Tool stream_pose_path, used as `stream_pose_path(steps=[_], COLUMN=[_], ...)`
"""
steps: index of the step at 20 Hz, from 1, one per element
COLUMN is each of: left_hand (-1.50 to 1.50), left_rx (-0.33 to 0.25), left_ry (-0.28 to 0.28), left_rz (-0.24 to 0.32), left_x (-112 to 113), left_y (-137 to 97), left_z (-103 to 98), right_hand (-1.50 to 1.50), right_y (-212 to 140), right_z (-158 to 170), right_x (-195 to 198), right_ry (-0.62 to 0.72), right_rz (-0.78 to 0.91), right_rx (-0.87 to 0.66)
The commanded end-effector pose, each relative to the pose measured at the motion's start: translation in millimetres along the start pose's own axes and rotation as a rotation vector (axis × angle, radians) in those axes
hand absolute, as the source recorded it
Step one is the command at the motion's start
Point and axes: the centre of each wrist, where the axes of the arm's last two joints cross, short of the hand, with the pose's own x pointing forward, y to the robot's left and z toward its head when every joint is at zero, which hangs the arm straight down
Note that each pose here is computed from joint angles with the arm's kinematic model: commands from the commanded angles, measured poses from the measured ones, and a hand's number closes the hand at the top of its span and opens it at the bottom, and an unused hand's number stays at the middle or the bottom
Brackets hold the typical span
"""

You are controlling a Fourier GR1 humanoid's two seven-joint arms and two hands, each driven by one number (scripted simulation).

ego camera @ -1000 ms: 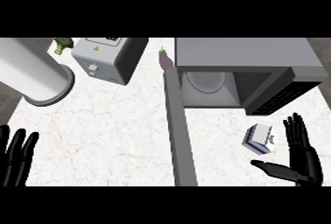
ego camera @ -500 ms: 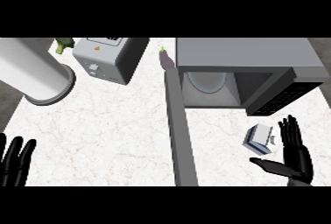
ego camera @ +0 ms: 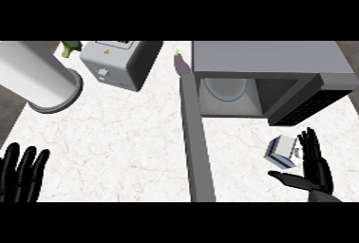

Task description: Pick up the milk, place it into the microwave and close the microwave

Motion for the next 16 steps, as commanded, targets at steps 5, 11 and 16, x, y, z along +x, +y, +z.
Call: stream_pose_path(steps=[5,11,16], left_hand=[-1.5,-1.5,-1.5], left_rx=[0.012,-0.001,0.016], left_ry=[-0.002,0.008,0.022], left_rz=[0.009,0.009,0.011], left_x=[6,9,15], left_y=[2,3,2], left_z=[2,12,11], right_hand=[1.5,1.5,1.5], right_y=[4,46,56], right_z=[0,-2,4], right_x=[-2,-7,-5], right_ry=[-0.177,-0.193,-0.222], right_rz=[0.149,-0.103,-0.143], right_rx=[0.143,0.243,0.33])
